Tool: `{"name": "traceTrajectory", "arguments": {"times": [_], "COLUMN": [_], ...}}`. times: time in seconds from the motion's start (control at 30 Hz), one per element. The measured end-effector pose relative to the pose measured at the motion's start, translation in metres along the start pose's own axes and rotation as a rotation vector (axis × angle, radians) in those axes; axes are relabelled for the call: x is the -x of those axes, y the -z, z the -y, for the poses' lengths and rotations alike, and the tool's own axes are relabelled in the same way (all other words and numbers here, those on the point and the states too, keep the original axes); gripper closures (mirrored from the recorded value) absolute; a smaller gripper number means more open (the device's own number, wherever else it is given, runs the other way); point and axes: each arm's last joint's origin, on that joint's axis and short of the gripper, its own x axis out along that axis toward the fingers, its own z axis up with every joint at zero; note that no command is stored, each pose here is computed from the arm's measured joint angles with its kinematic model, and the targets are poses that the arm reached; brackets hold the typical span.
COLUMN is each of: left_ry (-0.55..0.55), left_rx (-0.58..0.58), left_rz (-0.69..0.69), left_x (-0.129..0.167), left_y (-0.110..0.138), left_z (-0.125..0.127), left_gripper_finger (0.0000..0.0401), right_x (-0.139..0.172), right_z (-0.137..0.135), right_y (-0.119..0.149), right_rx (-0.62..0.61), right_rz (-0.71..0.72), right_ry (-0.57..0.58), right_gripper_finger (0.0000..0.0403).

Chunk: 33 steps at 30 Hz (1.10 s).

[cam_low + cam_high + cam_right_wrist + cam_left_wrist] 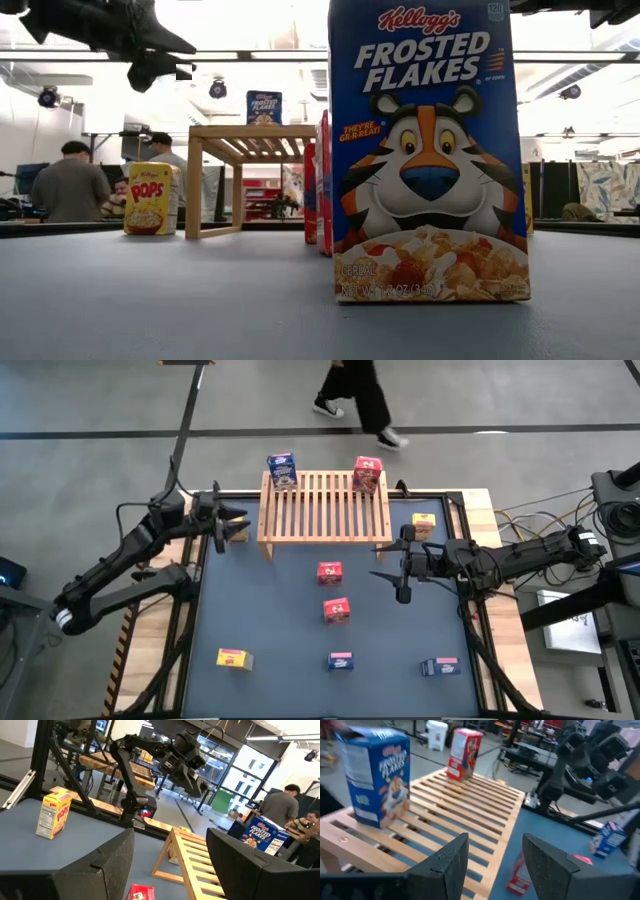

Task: Stack cereal on shelf
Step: Put the bottom yellow cereal box on the shelf

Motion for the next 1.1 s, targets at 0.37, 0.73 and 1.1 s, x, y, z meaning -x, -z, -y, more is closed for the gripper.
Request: {"name": "traceTrajectory", "arguments": {"times": [0.37, 0.73, 1.1], "left_ry": [0.094, 0.077, 0.148], "left_rx": [-0.03, -0.073, -0.053], "left_rz": [0.086, 0.084, 0.059], "left_x": [-0.009, -0.011, -0.025], "left_y": [-0.003, 0.001, 0.004], "left_z": [0.031, 0.056, 0.069], "left_gripper_finger": [0.0231, 0.0231, 0.0231], "right_x": [0.0, 0.0, 0.0], "right_z": [0.0, 0.0, 0.0], "right_y": [0.0, 0.0, 0.0], "right_rx": [-0.002, -0.046, -0.1], "right_rz": [0.004, -0.002, 0.007], "right_ry": [0.001, -0.002, 0.003], "right_gripper_finger": [0.0165, 0.0165, 0.0165]}}
